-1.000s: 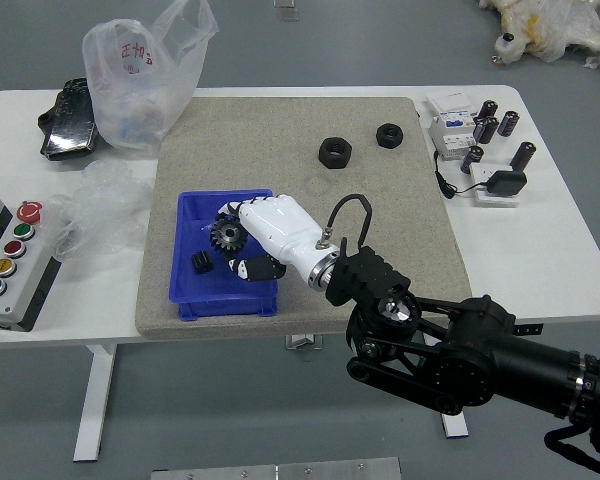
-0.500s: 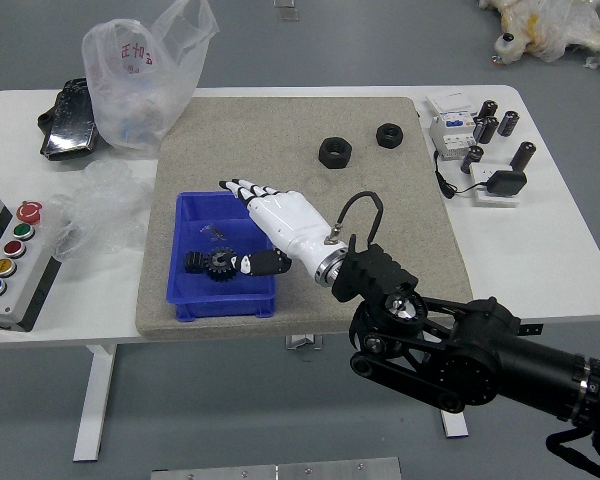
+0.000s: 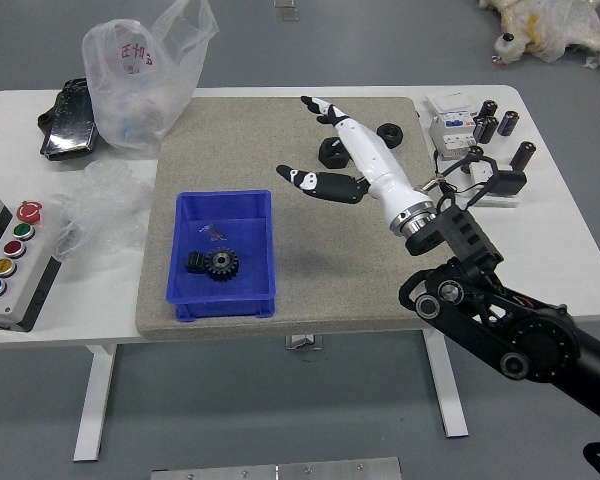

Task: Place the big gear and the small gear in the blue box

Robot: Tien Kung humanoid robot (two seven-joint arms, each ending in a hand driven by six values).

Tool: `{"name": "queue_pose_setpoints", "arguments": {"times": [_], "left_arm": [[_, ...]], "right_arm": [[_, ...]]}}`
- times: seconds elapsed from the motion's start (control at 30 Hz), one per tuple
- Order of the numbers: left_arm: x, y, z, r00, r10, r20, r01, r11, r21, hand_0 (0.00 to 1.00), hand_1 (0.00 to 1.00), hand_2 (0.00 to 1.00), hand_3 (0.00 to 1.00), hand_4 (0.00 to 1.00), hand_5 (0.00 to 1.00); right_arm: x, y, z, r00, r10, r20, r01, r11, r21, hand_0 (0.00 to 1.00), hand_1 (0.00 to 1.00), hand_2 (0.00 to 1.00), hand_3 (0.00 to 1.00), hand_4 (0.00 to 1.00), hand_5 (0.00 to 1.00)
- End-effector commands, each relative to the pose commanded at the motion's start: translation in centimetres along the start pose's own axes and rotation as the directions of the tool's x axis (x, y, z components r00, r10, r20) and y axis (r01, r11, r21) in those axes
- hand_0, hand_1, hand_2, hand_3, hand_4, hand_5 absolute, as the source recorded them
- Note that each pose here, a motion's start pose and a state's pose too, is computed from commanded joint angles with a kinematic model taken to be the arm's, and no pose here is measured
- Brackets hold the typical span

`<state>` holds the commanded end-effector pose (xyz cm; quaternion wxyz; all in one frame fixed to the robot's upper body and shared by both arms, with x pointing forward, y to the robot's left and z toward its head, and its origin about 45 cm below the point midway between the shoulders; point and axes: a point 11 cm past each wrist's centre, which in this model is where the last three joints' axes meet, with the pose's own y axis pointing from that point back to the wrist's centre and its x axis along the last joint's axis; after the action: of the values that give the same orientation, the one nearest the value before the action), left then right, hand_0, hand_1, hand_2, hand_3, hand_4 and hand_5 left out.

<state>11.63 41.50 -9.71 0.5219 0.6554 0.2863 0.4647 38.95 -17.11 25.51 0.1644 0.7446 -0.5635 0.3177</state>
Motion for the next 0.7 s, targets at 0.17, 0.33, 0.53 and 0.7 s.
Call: {"name": "queue_pose_setpoints", "arguments": {"times": [0.17,0.33,0.53,0.7], "left_arm": [[0.0,0.0,0.4,1.000,0.001,-0.001,-0.001,1.000,-0.015,0.743,0.619,0.622,0.776,0.766,0.593],[-0.1,0.1,0.8,1.000,-0.003,-0.001,0.003,1.000,-0.025,0.743,0.619,0.623,0.775,0.765,0.590],[0.2,0.1,1.1,1.000,-0.005,-0.003,0.005,0.999,-0.033,0.743,0.620,0.622,0.776,0.765,0.589],[0.6,0.1,0.9,1.000,0.000,-0.003,0.000,1.000,-0.029,0.743,0.619,0.622,0.776,0.763,0.587]], "right_arm": [[2.9,1.4,2.7,0.988,0.074,0.133,-0.070,0.997,-0.035,0.514,0.770,0.816,0.834,0.835,0.491],[5.1,3.3,5.9,0.955,0.158,0.250,-0.140,0.986,-0.090,0.515,0.731,0.778,0.790,0.836,0.512],[6.7,5.8,9.2,0.890,0.256,0.377,-0.207,0.964,-0.168,0.507,0.710,0.756,0.764,0.845,0.522],[7.8,6.6,10.4,0.823,0.312,0.475,-0.245,0.949,-0.198,0.498,0.686,0.740,0.741,0.844,0.543]]}}
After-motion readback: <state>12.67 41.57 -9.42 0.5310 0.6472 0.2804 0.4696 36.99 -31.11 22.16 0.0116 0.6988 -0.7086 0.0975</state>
